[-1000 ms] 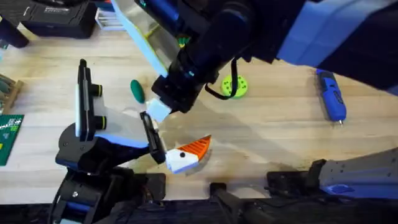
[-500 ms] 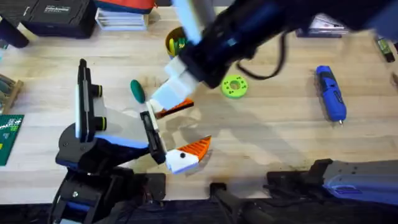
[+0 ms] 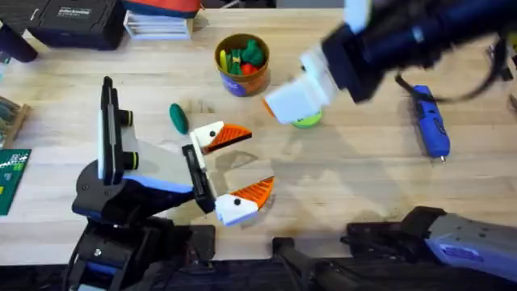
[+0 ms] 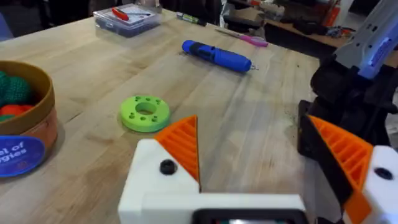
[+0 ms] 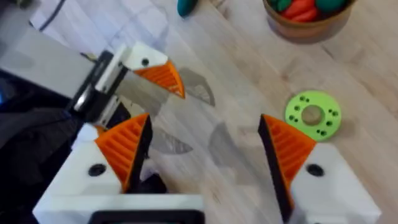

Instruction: Pick up the gripper from the table and insert it into the empty holder that is missing its gripper. Then pick up a screw, insert it into the mounting hole, and use the screwdriver to tighten it. Finally, clean up the table by picking up the vegetable and placing it into the bucket.

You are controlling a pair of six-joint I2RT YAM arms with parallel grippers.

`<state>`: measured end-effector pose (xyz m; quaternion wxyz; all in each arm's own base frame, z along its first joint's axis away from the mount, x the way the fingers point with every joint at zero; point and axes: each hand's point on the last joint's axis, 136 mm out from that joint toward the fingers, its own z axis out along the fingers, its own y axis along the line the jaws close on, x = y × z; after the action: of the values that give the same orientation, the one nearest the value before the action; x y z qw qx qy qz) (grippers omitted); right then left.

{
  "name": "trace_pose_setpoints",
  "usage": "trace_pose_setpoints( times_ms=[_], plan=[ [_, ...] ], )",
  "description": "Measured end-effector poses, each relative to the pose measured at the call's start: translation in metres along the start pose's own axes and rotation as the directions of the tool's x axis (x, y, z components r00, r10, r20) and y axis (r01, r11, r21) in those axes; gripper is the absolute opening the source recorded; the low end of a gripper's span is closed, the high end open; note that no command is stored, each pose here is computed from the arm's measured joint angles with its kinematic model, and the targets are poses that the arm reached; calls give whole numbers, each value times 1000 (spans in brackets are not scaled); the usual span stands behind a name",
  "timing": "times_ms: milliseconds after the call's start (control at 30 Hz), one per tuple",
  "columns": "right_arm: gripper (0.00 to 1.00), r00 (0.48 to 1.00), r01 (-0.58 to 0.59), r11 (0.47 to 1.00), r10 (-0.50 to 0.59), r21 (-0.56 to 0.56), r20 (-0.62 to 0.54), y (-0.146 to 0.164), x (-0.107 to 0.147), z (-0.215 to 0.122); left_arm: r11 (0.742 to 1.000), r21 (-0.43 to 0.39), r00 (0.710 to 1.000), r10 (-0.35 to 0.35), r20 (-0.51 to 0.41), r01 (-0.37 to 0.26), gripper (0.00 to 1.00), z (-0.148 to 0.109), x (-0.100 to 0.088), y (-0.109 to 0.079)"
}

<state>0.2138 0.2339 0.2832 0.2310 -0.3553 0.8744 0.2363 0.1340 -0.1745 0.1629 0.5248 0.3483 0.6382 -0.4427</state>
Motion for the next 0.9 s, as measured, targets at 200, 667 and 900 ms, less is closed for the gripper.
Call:
trace_pose_setpoints(
  times_ms=[200,667,900],
  plan=[
    [992,1000,7,999,-6,-39,25,7,40,-3,1000,0,1000,0,0,0,985,0,0,0],
    [992,983,161,957,-176,-240,-43,38,100,-1,1000,0,1000,0,0,0,985,0,0,0],
    [994,975,205,947,-218,-248,-28,40,99,-1,1000,0,1000,0,0,0,871,0,0,0]
  ],
)
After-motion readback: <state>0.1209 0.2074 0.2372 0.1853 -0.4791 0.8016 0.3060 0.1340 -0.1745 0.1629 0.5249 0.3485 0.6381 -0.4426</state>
